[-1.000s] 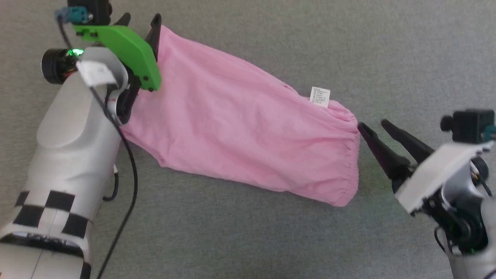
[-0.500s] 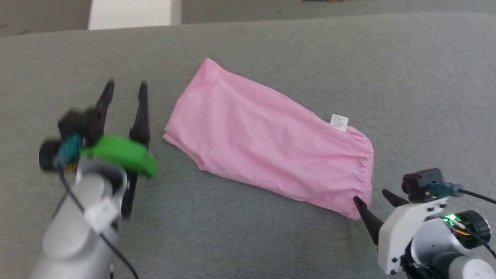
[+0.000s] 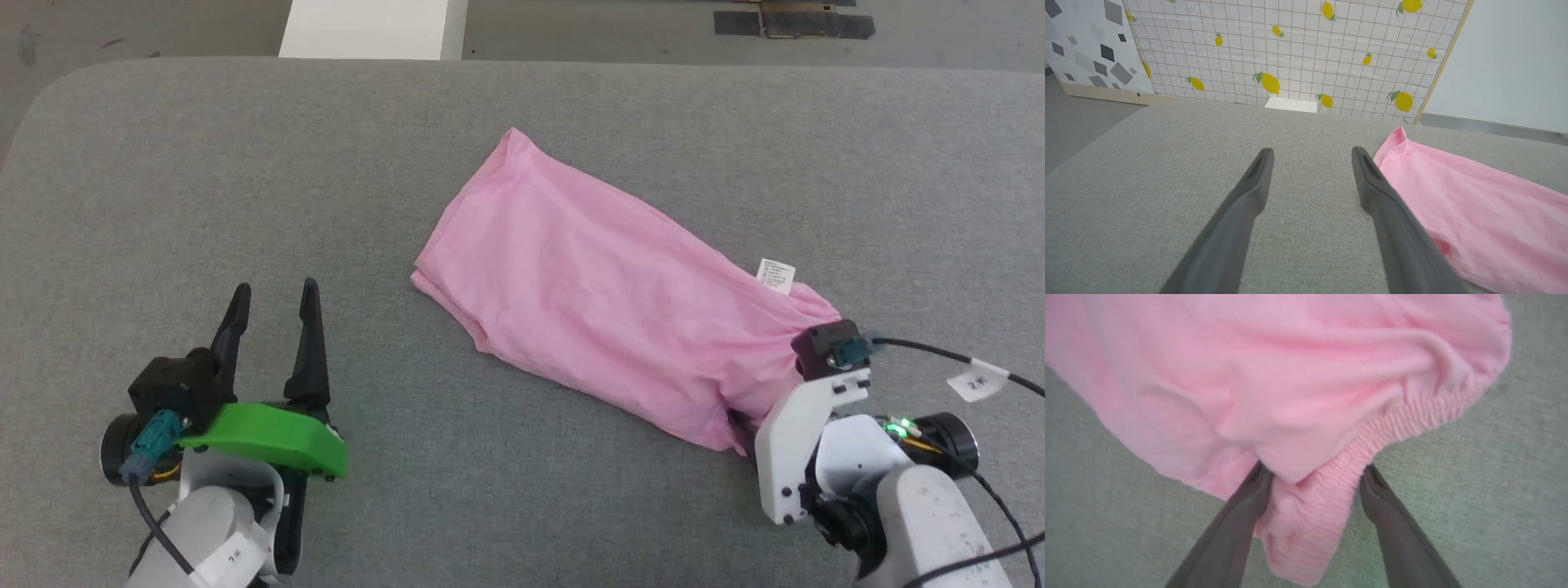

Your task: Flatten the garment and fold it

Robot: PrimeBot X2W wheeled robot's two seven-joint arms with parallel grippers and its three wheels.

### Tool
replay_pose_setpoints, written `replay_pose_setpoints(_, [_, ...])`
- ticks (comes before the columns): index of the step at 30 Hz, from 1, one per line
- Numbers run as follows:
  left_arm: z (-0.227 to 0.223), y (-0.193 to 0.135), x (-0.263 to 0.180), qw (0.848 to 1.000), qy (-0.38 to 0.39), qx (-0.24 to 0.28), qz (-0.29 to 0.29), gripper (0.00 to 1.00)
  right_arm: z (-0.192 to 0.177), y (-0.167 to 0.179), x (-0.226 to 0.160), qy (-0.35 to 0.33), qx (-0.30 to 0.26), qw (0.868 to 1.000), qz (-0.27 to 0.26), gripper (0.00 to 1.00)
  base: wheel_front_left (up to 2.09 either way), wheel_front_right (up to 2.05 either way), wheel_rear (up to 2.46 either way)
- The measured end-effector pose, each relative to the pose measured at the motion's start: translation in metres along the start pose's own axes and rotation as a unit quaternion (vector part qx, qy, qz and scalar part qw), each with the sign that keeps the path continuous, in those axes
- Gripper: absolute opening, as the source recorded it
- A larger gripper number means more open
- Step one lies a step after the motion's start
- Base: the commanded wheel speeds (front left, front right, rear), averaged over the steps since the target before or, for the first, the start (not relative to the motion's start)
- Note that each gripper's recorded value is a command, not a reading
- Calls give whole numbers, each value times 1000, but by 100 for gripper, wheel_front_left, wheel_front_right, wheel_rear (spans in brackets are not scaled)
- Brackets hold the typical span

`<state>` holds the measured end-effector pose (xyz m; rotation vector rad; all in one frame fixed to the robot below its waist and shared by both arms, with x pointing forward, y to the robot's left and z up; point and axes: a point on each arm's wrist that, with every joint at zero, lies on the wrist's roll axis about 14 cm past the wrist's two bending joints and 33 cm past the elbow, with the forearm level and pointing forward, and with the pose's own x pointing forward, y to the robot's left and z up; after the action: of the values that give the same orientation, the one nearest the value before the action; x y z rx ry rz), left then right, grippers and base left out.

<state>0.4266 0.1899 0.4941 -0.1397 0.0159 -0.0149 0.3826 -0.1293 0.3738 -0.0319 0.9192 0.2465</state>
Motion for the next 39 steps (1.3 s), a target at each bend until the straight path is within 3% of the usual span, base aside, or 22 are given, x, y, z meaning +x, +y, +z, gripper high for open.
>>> replay_pose_setpoints(3, [-1, 0, -3, 1000, 5, -4, 0, 100, 1, 1, 6, 13, -11, 1000, 0, 100, 0, 0, 0])
replay_pose_setpoints(4, [-1, -1, -3, 1000, 7, -6, 0, 100, 1, 1, 7, 18, -13, 1000, 1, 41, 0, 0, 0])
replay_pose_setpoints(5, [-1, -2, -4, 1000, 7, -7, -1, 100, 0, 2, 8, 24, -14, 1000, 1, 11, 0, 0, 0])
replay_pose_setpoints(6, [-2, -2, -4, 1000, 11, -9, -2, 100, 0, 2, 8, 25, -16, 1000, 3, 0, 0, 0, 0])
replay_pose_setpoints(11, [-14, -17, 1, 998, 58, -26, -26, 100, 3, 0, 7, 18, -3, 1000, 9, 0, 0, 0, 0])
replay_pose_setpoints(16, [-19, -48, 39, 988, 133, -40, -71, 100, 5, -2, 6, 7, 3, 1000, 11, 0, 0, 0, 0])
replay_pose_setpoints(19, [-41, -68, 56, 970, 223, -29, -91, 100, 8, 0, 6, 3, 1, 1000, 16, 0, 0, 0, 0])
replay_pose_setpoints(25, [-94, -67, 62, 914, 399, 23, -68, 100, 11, -1, 5, -3, 1, 1000, 19, 0, 0, 0, 0])
replay_pose_setpoints(28, [-114, -61, 56, 889, 452, 45, -55, 100, 10, -3, 6, -3, 2, 1000, 19, 0, 0, 0, 0])
replay_pose_setpoints(30, [-119, -61, 58, 883, 465, 46, -52, 100, 10, -3, 7, -4, 3, 1000, 19, 0, 0, 0, 0])
replay_pose_setpoints(31, [-119, -61, 60, 882, 466, 42, -52, 45, 11, -4, 8, -4, 4, 1000, 19, 0, 0, 0, 0])
replay_pose_setpoints(32, [-122, -62, 60, 880, 471, 41, -53, 0, 11, -4, 9, -4, 4, 1000, 19, 0, 0, 0, 0])
replay_pose_setpoints(35, [-123, -63, 59, 875, 481, 8, -53, 0, 11, -5, 10, -4, 2, 1000, 19, 0, 0, 0, 0])
replay_pose_setpoints(39, [-115, -63, 58, 884, 460, -54, -52, 0, 14, -5, 9, -9, 0, 1000, 24, 0, 0, 0, 0])
